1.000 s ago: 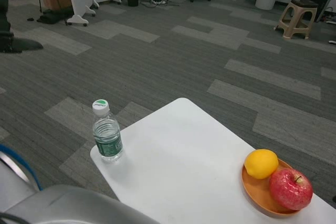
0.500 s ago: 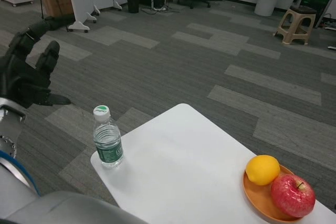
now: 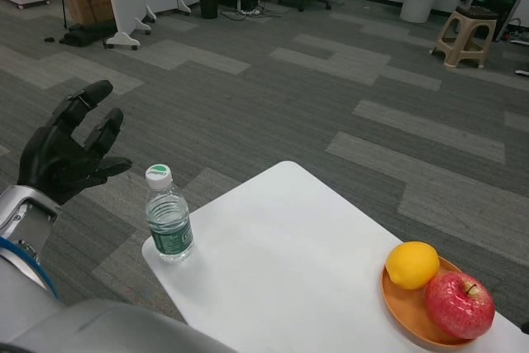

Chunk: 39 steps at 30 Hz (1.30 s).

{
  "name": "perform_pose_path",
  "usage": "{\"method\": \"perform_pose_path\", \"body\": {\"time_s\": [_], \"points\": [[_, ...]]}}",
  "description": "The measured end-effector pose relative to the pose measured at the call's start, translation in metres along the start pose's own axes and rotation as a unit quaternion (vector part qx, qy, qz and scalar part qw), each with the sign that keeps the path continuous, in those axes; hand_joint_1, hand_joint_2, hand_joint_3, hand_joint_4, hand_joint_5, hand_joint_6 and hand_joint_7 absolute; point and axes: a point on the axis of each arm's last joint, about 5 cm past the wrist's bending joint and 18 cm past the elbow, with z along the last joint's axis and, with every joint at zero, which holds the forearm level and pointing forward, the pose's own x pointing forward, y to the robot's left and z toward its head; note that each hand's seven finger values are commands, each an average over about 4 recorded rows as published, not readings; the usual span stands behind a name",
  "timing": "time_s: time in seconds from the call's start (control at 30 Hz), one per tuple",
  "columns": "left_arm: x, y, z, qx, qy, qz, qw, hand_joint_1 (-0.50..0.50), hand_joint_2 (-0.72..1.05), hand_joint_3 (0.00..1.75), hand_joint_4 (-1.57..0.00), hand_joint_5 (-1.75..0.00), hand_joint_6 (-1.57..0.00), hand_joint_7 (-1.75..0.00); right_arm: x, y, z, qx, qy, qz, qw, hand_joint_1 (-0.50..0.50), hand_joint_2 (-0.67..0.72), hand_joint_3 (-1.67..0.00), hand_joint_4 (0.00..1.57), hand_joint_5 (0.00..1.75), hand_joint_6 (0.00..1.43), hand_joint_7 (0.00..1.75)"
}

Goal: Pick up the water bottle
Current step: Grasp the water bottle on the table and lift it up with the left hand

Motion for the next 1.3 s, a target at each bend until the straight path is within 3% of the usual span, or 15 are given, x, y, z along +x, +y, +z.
{"method": "perform_pose_path", "body": {"time_s": [0.2, 0.27, 0.37, 0.47, 0.63, 0.93, 1.1, 1.3], "points": [[-0.007, 0.002, -0.011, 0.008, 0.038, -0.003, 0.999, -0.48, 0.78, 0.07, 0.0, 0.0, 0.0, -0.84, 0.0, 0.001, -0.001, 0.0, 0.001, 0.003, 1.0, -0.3, 0.5, 0.0, 0.0, 0.0, 0.0, 0.07], [-0.01, 0.003, -0.017, 0.003, 0.051, 0.001, 0.999, -0.43, 0.52, 0.04, 0.0, 0.0, 0.0, -0.82, -0.001, 0.002, -0.001, 0.0, 0.002, 0.004, 1.0, -0.3, 0.49, 0.0, 0.0, 0.0, 0.0, 0.07], [-0.015, 0.005, -0.021, -0.004, 0.061, 0.011, 0.998, -0.36, -0.17, 0.02, 0.0, 0.0, 0.0, -0.79, -0.001, 0.002, -0.001, 0.0, 0.002, 0.005, 1.0, -0.29, 0.5, 0.0, 0.0, 0.0, 0.0, 0.07], [-0.016, 0.006, -0.022, -0.007, 0.061, 0.013, 0.998, -0.37, -0.59, 0.04, 0.0, 0.0, 0.0, -0.8, -0.001, 0.002, -0.001, 0.0, 0.002, 0.006, 1.0, -0.3, 0.52, 0.0, 0.0, 0.0, 0.0, 0.07], [-0.017, 0.007, -0.023, 0.017, 0.063, 0.016, 0.998, -0.39, -0.7, 0.09, 0.0, 0.0, 0.0, -0.77, -0.001, 0.003, -0.001, 0.001, 0.003, 0.007, 1.0, -0.32, 0.5, 0.0, 0.0, 0.0, 0.0, 0.07], [-0.02, 0.007, -0.031, 0.064, 0.078, 0.013, 0.995, -0.39, -0.64, 0.07, 0.0, 0.0, 0.0, -0.77, -0.002, 0.004, -0.002, 0.001, 0.006, 0.008, 1.0, -0.3, 0.52, 0.0, 0.0, 0.0, 0.0, 0.07], [-0.02, -0.001, -0.041, 0.075, 0.107, -0.008, 0.991, -0.39, -0.64, 0.07, 0.0, 0.0, 0.0, -0.77, -0.004, 0.005, -0.005, -0.001, 0.014, 0.013, 1.0, -0.29, 0.49, 0.0, 0.0, 0.0, 0.0, 0.07], [-0.011, -0.016, -0.057, 0.071, 0.126, -0.046, 0.988, -0.39, -0.64, 0.09, 0.0, 0.0, 0.0, -0.77, -0.005, 0.007, -0.006, -0.002, 0.018, 0.018, 1.0, -0.29, 0.53, 0.0, 0.0, 0.0, 0.0, 0.07]]}}
